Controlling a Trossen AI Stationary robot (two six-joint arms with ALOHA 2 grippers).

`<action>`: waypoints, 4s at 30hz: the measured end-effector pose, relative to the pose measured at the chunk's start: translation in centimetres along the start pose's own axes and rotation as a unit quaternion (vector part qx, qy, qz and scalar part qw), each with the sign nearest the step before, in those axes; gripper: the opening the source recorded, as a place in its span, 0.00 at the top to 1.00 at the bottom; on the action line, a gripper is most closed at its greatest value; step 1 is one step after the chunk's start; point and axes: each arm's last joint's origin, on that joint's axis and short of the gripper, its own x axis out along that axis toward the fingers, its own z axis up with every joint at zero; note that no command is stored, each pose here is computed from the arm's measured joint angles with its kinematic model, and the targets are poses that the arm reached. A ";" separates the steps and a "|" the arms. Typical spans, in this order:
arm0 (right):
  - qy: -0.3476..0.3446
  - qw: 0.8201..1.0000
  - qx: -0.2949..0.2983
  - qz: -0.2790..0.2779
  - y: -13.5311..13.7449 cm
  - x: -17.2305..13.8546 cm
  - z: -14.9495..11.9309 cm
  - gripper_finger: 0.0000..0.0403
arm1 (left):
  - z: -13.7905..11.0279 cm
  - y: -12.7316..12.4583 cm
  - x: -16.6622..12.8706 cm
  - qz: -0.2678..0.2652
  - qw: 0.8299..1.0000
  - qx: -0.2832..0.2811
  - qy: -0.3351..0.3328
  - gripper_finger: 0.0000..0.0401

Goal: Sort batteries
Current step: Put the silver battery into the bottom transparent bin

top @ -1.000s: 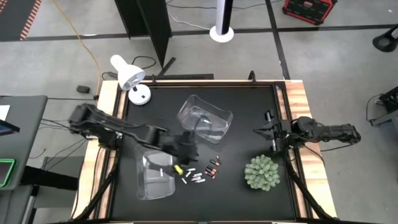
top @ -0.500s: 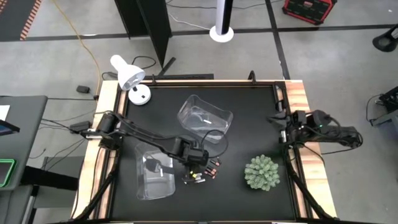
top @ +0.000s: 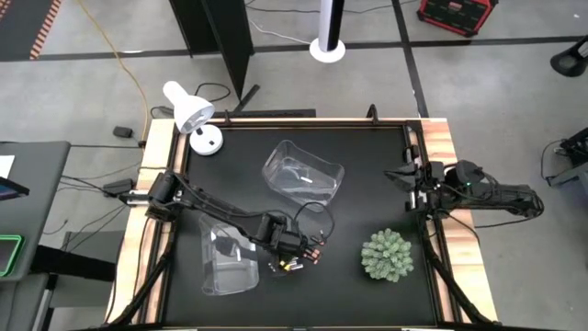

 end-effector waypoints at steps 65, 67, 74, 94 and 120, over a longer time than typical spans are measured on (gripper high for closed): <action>0.013 1.000 -0.002 -0.005 -0.1 0.3 -0.3 0.91 | -1.2 2.2 4.2 0.070 0.996 -0.047 0.043 0.80; 0.013 1.000 -0.002 -0.005 -0.1 0.3 -0.3 0.91 | -1.2 2.2 4.3 0.069 0.996 -0.047 0.044 0.80; 0.013 1.000 -0.002 -0.005 -0.1 0.3 -0.3 0.91 | -1.3 2.3 4.4 0.065 0.996 -0.037 0.049 0.86; 0.012 1.000 -0.003 -0.005 -0.1 0.3 -0.3 0.91 | -0.4 2.2 3.8 0.059 0.998 0.014 0.032 0.95; 0.013 1.000 -0.003 -0.005 -0.1 0.3 -0.3 0.91 | 0.9 2.8 1.5 0.079 0.996 0.031 0.014 0.95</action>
